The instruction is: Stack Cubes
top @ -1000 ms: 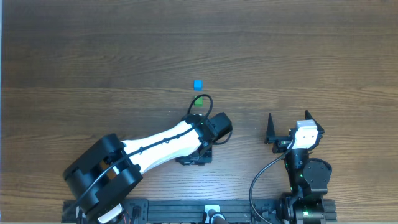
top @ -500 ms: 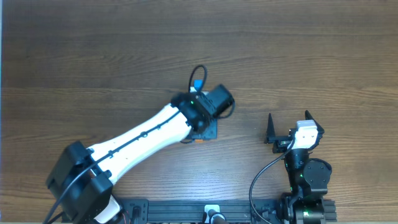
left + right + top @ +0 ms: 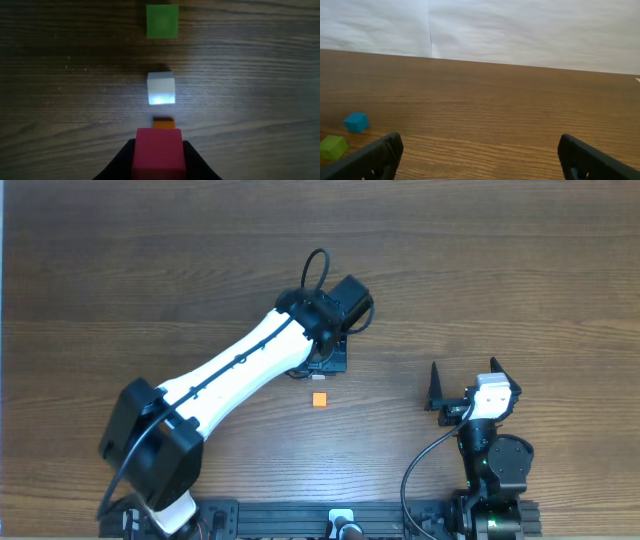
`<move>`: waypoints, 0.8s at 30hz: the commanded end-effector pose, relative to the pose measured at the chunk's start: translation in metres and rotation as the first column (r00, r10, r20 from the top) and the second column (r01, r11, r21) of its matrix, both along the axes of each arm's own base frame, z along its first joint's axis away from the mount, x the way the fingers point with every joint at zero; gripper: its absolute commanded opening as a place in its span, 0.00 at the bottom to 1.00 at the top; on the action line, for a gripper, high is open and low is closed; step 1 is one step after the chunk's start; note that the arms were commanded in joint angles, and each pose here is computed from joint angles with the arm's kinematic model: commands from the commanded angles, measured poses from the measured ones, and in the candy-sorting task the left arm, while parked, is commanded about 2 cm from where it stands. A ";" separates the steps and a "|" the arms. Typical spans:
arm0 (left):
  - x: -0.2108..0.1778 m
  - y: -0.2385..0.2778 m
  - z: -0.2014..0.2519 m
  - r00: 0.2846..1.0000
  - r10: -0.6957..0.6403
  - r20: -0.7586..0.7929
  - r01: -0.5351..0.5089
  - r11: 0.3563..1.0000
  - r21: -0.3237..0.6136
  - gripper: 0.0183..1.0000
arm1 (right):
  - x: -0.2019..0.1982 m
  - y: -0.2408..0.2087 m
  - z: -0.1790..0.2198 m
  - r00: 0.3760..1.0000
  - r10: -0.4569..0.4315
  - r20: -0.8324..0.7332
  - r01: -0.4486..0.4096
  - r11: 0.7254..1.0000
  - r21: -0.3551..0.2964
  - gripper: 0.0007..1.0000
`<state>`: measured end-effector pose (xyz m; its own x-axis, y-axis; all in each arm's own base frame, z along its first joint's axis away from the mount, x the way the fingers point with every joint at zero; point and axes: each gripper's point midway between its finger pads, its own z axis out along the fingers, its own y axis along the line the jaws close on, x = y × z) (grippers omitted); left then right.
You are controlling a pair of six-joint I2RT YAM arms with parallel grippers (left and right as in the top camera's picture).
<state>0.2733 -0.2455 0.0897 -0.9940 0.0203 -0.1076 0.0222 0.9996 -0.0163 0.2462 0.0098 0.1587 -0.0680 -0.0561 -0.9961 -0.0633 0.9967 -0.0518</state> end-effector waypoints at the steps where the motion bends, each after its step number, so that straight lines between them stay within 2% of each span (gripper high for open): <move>1: 0.011 0.001 -0.012 1.000 -0.008 -0.003 0.008 1.000 0.021 0.02 | 0.000 -0.001 -0.001 1.000 -0.004 0.001 0.004 1.000 -0.004 0.99; 24: 0.011 -0.007 -0.037 0.998 0.027 -0.063 -0.027 1.000 0.004 0.02 | 0.000 -0.001 -0.001 1.000 -0.005 0.001 0.005 1.000 -0.004 0.99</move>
